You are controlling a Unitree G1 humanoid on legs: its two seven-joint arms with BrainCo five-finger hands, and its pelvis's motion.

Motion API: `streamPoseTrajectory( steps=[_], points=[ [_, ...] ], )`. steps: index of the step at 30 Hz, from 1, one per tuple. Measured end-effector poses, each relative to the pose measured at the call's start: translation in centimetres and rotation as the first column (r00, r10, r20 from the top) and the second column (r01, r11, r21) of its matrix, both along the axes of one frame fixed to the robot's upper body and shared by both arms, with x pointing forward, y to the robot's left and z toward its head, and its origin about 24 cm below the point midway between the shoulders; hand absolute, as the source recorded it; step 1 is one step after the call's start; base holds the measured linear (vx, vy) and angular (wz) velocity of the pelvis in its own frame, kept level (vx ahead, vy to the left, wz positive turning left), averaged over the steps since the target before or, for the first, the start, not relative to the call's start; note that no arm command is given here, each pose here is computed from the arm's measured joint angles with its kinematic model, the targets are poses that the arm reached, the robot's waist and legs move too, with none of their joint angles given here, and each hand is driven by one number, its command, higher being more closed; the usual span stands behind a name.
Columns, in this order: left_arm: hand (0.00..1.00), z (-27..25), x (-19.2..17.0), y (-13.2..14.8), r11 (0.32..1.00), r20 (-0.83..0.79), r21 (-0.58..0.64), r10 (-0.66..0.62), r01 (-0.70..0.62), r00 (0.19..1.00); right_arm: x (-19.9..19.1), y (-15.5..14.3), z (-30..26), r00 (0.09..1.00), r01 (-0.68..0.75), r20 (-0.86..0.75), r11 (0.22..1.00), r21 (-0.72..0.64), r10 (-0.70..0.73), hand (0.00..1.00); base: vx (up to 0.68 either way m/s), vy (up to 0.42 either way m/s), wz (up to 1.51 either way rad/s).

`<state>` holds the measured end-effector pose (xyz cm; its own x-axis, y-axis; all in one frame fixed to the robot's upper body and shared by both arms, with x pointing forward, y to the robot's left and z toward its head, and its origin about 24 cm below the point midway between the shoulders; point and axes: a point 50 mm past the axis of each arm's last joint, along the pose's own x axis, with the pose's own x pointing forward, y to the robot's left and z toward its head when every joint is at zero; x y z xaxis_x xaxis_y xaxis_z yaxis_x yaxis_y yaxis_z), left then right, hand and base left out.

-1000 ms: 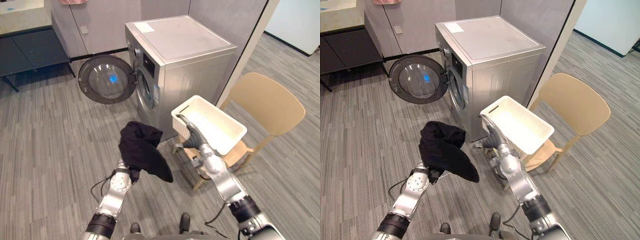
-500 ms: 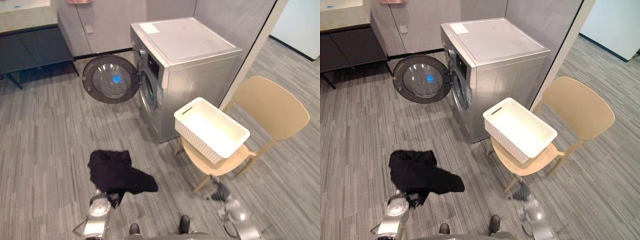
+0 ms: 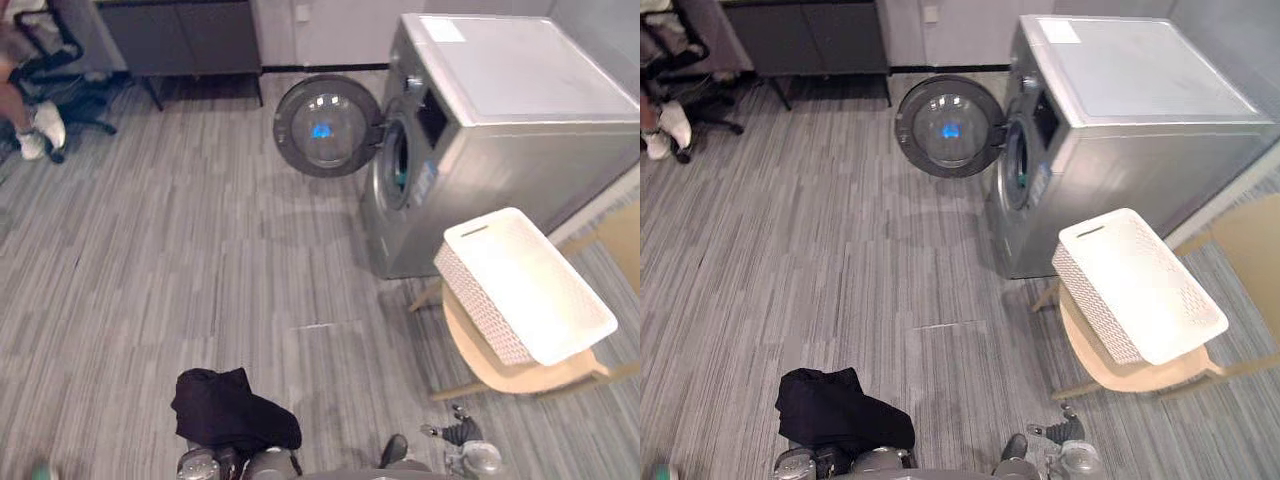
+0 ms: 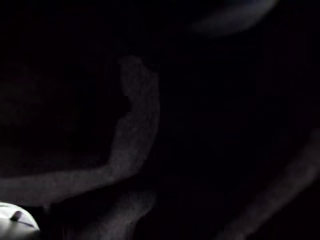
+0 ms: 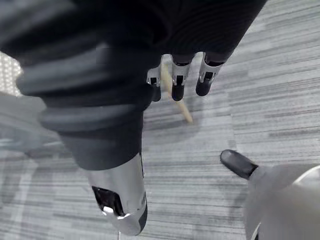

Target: Pick up the laundry basket with both hands and put the clothes into the washing machine.

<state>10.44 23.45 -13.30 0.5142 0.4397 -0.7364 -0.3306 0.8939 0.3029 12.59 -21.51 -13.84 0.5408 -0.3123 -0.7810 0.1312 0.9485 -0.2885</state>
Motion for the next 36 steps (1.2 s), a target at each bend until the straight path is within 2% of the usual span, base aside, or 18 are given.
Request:
streamPoseTrajectory(
  steps=[4, 9, 11, 18, 21, 27, 32, 34, 36],
  points=[
    [1.00, 0.3, -0.2, 0.1, 1.000, 0.012, 0.020, -0.003, 0.003, 1.000, -0.6, 0.2, -0.2, 1.000, 0.022, -0.007, 1.000, 0.012, -0.021, 0.00, 0.28, 0.234, 0.48],
    [1.00, 1.9, 3.1, 1.5, 0.997, 0.104, 0.076, -0.020, 0.012, 0.994, -0.3, 0.9, -0.2, 0.999, 0.051, 0.008, 0.998, 0.042, -0.052, 0.00, 0.35, 0.006, 0.57],
    [1.00, 2.4, 4.9, 0.8, 0.998, 0.153, 0.057, -0.021, 0.012, 0.988, 0.3, 0.6, 0.1, 0.998, 0.056, 0.027, 0.998, 0.041, -0.057, 0.00, 0.56, -0.073, 1.01],
    [1.00, 2.0, 5.1, -1.5, 1.000, 0.179, -0.018, 0.008, -0.005, 0.984, 0.5, -0.3, 0.9, 0.995, 0.070, 0.074, 0.997, 0.018, -0.071, 0.00, 0.66, -0.213, 0.77],
    [1.00, 1.8, 3.9, -1.7, 0.999, 0.167, -0.042, 0.031, -0.024, 0.985, 2.4, 0.9, 1.9, 0.988, 0.019, 0.151, 0.999, 0.029, -0.023, 0.00, 0.67, -0.197, -0.72],
    [1.00, 3.3, 5.8, -2.4, 0.999, 0.268, -0.042, 0.012, -0.001, 0.963, 4.0, 1.4, 3.1, 0.972, 0.025, 0.234, 0.999, 0.035, -0.033, 0.00, 0.50, 0.012, -0.77],
    [1.00, 2.5, 4.3, -3.4, 0.998, 0.223, -0.061, 0.001, 0.013, 0.975, 3.0, 0.3, 3.6, 0.968, 0.057, 0.245, 0.998, -0.012, -0.052, 0.00, 0.39, 0.329, -1.51],
    [1.00, 2.4, 3.4, -2.3, 0.999, 0.197, -0.033, -0.006, 0.013, 0.980, 1.3, 2.0, 2.6, 0.977, 0.070, 0.198, 0.997, 0.039, -0.076, 0.00, 0.33, 0.338, -1.58],
    [1.00, 2.4, 3.2, -1.9, 1.000, 0.191, -0.021, -0.009, 0.014, 0.982, 1.3, 2.5, 2.5, 0.978, 0.064, 0.195, 0.997, 0.050, -0.073, 0.00, 0.24, 0.279, -1.90]
  ],
)
